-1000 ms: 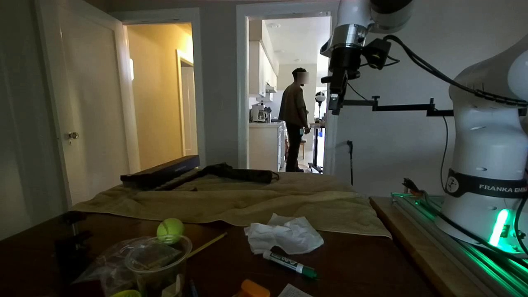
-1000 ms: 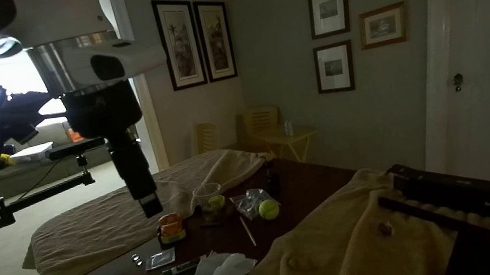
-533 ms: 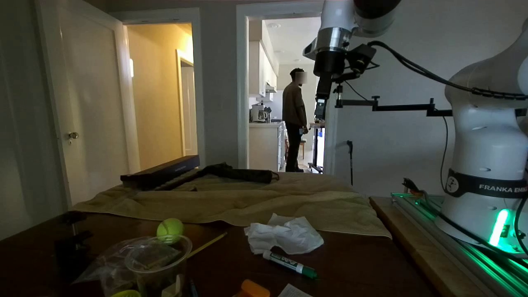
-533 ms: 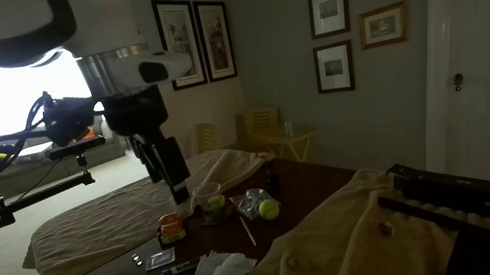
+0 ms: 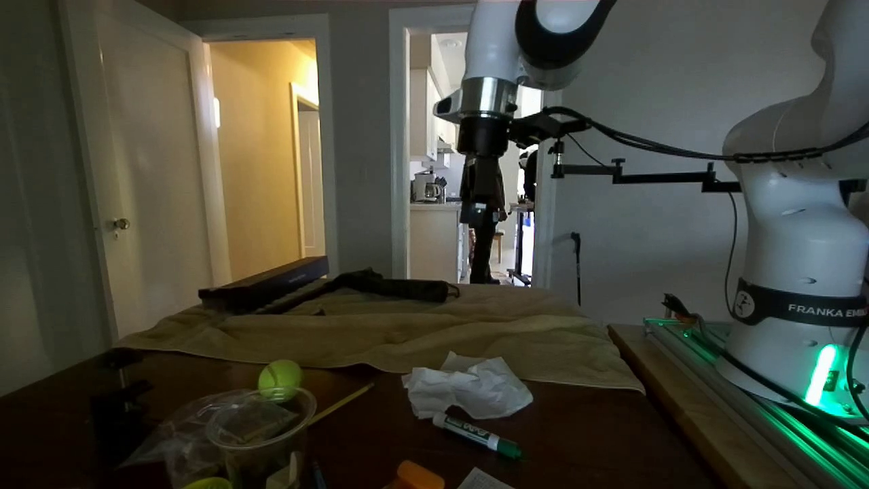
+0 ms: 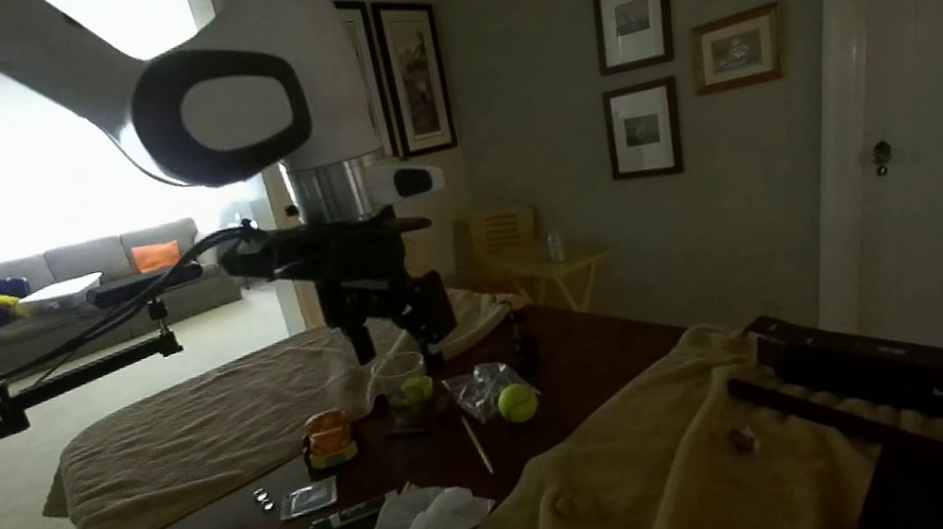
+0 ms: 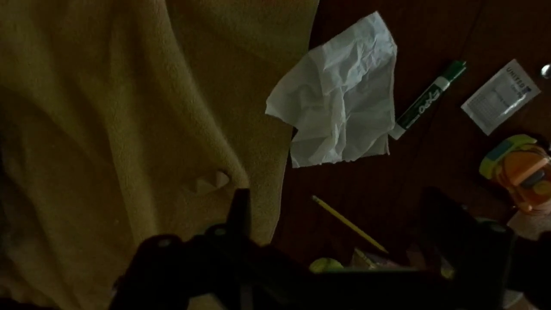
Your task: Move the black clamp forwards.
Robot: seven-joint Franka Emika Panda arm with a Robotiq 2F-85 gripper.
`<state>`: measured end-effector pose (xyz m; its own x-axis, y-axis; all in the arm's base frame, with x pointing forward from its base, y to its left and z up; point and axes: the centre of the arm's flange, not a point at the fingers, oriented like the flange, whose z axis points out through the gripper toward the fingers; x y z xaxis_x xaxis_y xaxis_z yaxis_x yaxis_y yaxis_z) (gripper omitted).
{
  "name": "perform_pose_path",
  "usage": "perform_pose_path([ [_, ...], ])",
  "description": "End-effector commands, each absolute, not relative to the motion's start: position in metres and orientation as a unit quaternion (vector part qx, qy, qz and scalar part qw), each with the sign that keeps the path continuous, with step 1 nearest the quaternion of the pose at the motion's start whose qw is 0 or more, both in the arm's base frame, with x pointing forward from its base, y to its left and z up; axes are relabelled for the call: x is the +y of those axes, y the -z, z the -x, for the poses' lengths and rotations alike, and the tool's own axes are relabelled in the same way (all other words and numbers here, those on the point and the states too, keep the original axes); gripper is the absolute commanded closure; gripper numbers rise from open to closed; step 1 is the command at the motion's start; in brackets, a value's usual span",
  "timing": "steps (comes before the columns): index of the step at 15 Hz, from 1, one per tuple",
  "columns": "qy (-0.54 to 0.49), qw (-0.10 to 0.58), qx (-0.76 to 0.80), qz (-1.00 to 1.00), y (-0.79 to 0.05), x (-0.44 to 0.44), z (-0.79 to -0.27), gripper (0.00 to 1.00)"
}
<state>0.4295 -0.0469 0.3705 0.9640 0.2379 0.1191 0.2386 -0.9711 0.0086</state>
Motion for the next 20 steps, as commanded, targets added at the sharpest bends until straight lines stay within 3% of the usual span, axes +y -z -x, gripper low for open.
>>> perform_pose_path([
  [1,0.063,0.013,-0.187,0.98,-0.358,-0.053,-0.503,0.0],
  [12,0.099,0.071,-0.343,0.931,-0.328,-0.03,-0.643,0.0],
  [20,0.147,0.153,-0.363,0.907,-0.281,0.039,-0.679,0.0],
])
